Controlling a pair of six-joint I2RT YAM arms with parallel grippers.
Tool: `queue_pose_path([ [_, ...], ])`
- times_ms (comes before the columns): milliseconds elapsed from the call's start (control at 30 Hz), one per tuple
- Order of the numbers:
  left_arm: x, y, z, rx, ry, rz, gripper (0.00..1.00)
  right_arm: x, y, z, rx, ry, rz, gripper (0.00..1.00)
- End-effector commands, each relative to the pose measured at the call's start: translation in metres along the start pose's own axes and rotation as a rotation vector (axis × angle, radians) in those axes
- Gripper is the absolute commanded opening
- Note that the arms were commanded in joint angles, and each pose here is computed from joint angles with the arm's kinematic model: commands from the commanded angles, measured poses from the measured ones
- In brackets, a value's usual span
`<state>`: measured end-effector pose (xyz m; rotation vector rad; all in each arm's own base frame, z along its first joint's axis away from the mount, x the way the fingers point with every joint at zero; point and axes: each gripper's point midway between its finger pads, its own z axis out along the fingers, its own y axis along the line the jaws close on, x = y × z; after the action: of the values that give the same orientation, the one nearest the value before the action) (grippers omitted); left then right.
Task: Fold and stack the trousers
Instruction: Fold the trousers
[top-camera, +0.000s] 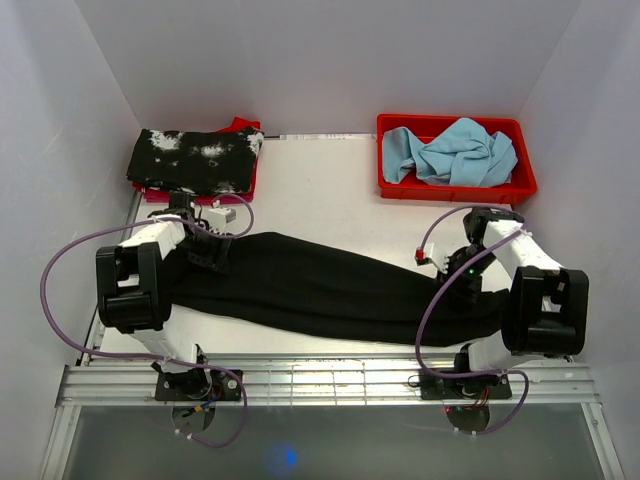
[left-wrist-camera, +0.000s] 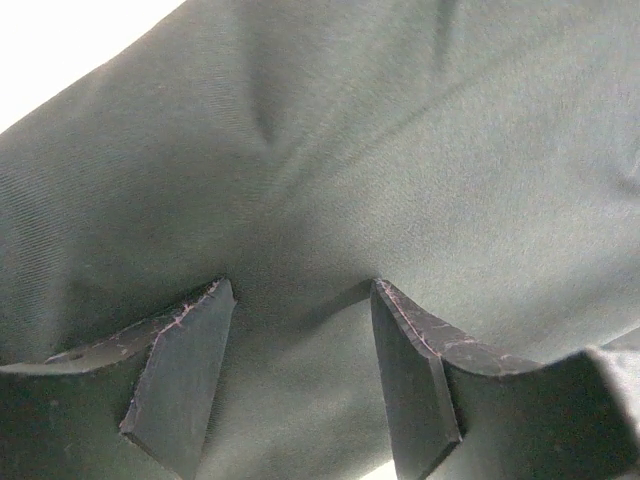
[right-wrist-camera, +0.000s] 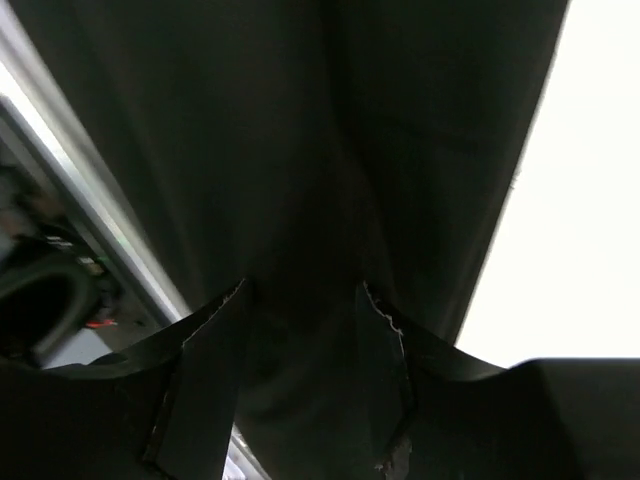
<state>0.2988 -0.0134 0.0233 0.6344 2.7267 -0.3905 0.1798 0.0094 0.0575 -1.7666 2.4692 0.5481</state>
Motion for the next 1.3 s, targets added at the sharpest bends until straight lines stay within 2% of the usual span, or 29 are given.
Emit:
queue_pose_path([
  [0, 0.038, 0.0, 0.01, -0.008, 0.128, -0.152, 0.7, 0.014, -0.036, 0.004, 0.095, 0.116, 0.028, 0.51],
  [133, 0.03, 0.002, 0.007, 0.015, 0.09, -0.297, 0.71, 0.009, -0.098, 0.003, 0.259, 0.149, 0.011, 0.49],
  [167, 0.028, 0.006, 0.005, 0.025, 0.071, -0.344, 0.71, 0.007, -0.106, 0.009, 0.247, 0.158, 0.023, 0.48],
  [333, 0.018, 0.02, -0.002, 0.035, 0.012, -0.504, 0.71, -0.034, -0.16, -0.005, 0.334, 0.126, -0.02, 0.45],
  [500, 0.012, 0.026, -0.006, 0.031, -0.023, -0.554, 0.71, -0.065, -0.166, -0.014, 0.352, 0.09, -0.097, 0.45],
  [667, 0.002, 0.023, -0.017, 0.04, -0.082, -0.486, 0.72, -0.089, -0.147, -0.053, 0.397, -0.058, -0.048, 0.45],
  [700, -0.001, 0.022, -0.023, 0.032, -0.11, -0.447, 0.73, -0.092, -0.147, -0.064, 0.424, -0.095, -0.018, 0.47],
  [767, -0.006, 0.02, -0.03, 0.032, -0.154, -0.403, 0.75, -0.101, -0.147, -0.101, 0.488, -0.237, 0.13, 0.56],
  [833, -0.01, 0.014, -0.041, 0.021, -0.202, -0.342, 0.77, -0.099, -0.147, -0.131, 0.531, -0.35, 0.255, 0.57],
  [867, -0.011, 0.012, -0.044, 0.022, -0.219, -0.323, 0.79, -0.091, -0.149, -0.146, 0.537, -0.438, 0.398, 0.64],
  [900, -0.013, 0.01, -0.047, 0.017, -0.239, -0.3, 0.8, -0.086, -0.151, -0.155, 0.548, -0.486, 0.462, 0.68],
  [1000, -0.01, 0.004, -0.055, -0.005, -0.275, -0.252, 0.84, -0.059, -0.158, -0.168, 0.559, -0.594, 0.701, 0.73],
  [1067, -0.008, 0.0, -0.058, -0.014, -0.292, -0.224, 0.9, -0.038, -0.169, -0.167, 0.567, -0.632, 0.847, 0.81],
  [1200, -0.005, -0.001, -0.059, -0.022, -0.29, -0.211, 0.92, -0.016, -0.183, -0.161, 0.525, -0.698, 1.024, 0.78],
  [1267, -0.004, -0.001, -0.059, -0.023, -0.287, -0.212, 0.92, -0.017, -0.188, -0.155, 0.462, -0.733, 1.04, 0.71],
])
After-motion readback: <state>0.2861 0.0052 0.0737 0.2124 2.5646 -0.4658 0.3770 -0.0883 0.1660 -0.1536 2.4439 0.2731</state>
